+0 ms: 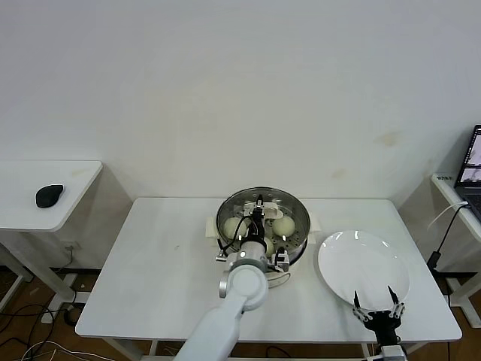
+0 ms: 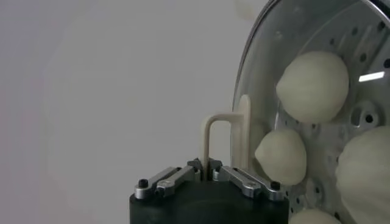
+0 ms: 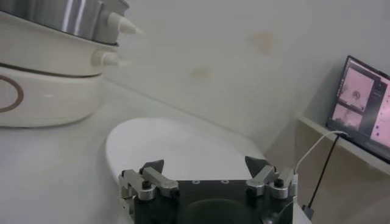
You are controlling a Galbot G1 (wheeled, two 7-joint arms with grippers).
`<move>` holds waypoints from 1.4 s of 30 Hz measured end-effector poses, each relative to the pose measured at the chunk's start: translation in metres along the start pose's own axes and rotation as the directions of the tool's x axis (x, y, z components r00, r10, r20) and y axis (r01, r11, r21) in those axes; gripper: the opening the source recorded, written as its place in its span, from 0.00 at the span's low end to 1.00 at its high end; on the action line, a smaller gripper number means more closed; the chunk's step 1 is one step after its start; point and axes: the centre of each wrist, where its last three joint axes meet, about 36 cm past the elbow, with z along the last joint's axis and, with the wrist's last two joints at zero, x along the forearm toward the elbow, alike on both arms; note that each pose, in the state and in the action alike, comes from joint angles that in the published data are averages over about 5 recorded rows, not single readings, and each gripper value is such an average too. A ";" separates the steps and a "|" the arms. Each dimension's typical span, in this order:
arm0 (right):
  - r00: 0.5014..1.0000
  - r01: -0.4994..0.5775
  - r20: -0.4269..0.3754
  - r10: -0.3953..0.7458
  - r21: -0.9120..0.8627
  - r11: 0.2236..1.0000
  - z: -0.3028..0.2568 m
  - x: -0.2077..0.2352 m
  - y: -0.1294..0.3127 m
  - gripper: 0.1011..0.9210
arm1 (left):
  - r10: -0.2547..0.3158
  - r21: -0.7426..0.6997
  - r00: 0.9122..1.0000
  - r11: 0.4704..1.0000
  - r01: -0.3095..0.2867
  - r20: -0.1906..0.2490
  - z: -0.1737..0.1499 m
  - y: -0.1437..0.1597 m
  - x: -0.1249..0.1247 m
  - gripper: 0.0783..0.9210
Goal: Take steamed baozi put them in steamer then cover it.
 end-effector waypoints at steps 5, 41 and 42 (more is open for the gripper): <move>1.000 0.004 -0.003 -0.004 0.003 1.000 0.001 0.002 0.000 0.88 | -0.012 0.020 1.000 1.000 0.012 0.013 -0.003 0.002 0.007 0.37; 0.984 0.144 0.111 -0.137 -0.055 0.988 -0.014 0.030 -0.001 0.88 | -0.056 0.900 0.998 0.434 0.049 -0.028 0.187 -0.039 0.229 0.88; 0.982 0.157 0.114 -0.149 -0.062 0.986 -0.014 0.032 0.000 0.88 | -0.049 0.918 0.998 0.392 0.057 -0.040 0.190 -0.043 0.236 0.88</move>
